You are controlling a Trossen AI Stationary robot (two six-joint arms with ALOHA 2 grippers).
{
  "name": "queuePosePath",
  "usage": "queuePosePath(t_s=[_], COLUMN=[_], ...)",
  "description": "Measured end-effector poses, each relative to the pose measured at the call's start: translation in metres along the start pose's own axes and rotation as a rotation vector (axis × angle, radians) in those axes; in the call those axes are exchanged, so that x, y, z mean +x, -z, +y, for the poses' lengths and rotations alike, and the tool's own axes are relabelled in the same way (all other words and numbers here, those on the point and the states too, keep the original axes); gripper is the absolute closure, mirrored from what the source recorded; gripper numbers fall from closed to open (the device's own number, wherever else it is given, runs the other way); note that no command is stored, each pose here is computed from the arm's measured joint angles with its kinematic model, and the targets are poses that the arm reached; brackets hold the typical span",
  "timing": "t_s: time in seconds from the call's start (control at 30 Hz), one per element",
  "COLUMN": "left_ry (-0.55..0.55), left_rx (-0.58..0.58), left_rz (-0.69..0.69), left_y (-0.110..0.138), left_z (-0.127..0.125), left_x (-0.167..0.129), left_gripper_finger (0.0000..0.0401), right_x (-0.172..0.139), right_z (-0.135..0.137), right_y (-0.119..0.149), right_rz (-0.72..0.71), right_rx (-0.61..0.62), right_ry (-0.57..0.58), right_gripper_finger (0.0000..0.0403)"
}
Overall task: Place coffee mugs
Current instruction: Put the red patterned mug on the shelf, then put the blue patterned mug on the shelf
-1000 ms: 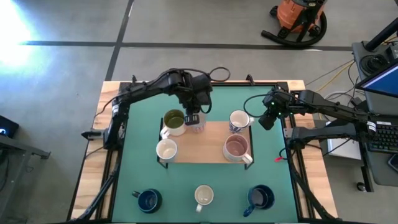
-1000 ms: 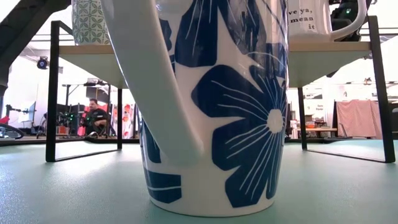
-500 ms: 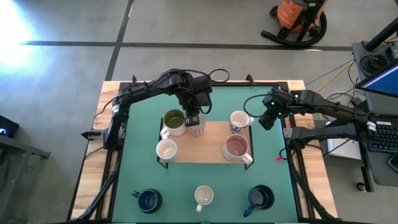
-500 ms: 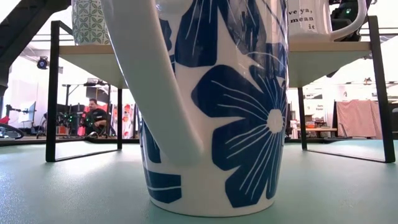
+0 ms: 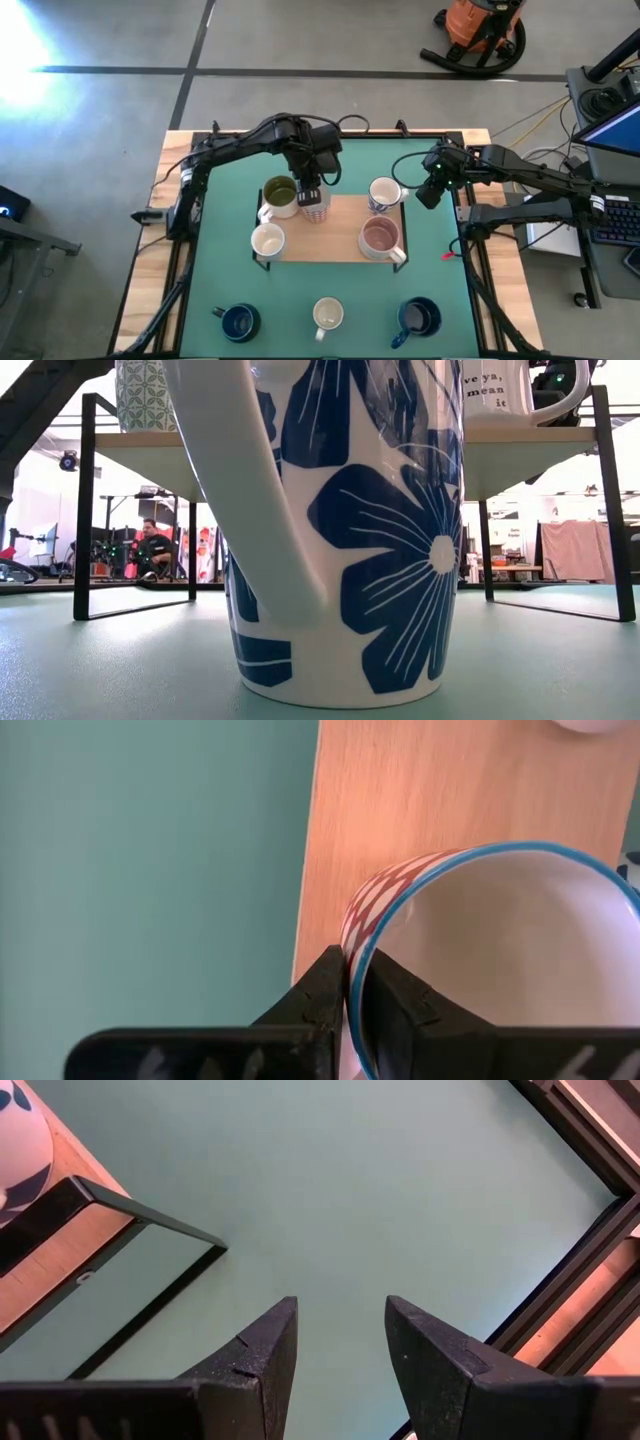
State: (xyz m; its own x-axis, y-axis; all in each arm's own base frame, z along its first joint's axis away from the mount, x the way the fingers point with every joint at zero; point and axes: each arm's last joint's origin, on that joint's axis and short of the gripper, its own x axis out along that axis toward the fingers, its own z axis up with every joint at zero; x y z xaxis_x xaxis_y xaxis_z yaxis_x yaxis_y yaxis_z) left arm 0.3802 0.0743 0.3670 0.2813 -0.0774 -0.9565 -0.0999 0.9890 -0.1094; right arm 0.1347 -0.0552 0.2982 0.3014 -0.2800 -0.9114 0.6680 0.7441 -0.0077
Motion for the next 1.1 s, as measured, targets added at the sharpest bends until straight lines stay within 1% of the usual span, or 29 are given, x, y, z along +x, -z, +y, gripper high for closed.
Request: queuePosePath(t_s=[0.1,0.33,0.43,0.6,0.83,1.0,1.1], left_ry=[0.016,0.017,0.013,0.006,0.007,-0.082,-0.096], left_rx=[-0.008,-0.012,-0.011,0.02,0.038,0.083,0.109], left_rz=[0.0,0.0,-0.006,-0.071,-0.079,-0.096,-0.115], left_y=[0.0,0.0,0.0,0.0,0.001,0.002,0.004], left_z=[-0.002,-0.003,-0.004,-0.007,-0.014,-0.03,-0.045], left_x=[0.0,0.0,-0.002,-0.017,-0.019,-0.023,-0.028], left_gripper_finger=[0.0378,0.0332,0.0322,0.0319,0.0319,0.0319,0.0319], right_x=[0.0,0.0,0.0,0.0,0.0,0.0,0.0], right_z=[0.0,0.0,0.0,0.0,0.0,0.0,0.0], right_y=[0.0,0.0,0.0,0.0,0.0,0.0,0.0], right_rz=[0.0,0.0,0.0,0.0,0.0,0.0,0.0], right_rx=[0.0,0.0,0.0,0.0,0.0,0.0,0.0], right_ry=[0.0,0.0,0.0,0.0,0.0,0.0,0.0], right_gripper_finger=[0.0261,0.0262,0.0262,0.0262,0.0262,0.0262,0.0262])
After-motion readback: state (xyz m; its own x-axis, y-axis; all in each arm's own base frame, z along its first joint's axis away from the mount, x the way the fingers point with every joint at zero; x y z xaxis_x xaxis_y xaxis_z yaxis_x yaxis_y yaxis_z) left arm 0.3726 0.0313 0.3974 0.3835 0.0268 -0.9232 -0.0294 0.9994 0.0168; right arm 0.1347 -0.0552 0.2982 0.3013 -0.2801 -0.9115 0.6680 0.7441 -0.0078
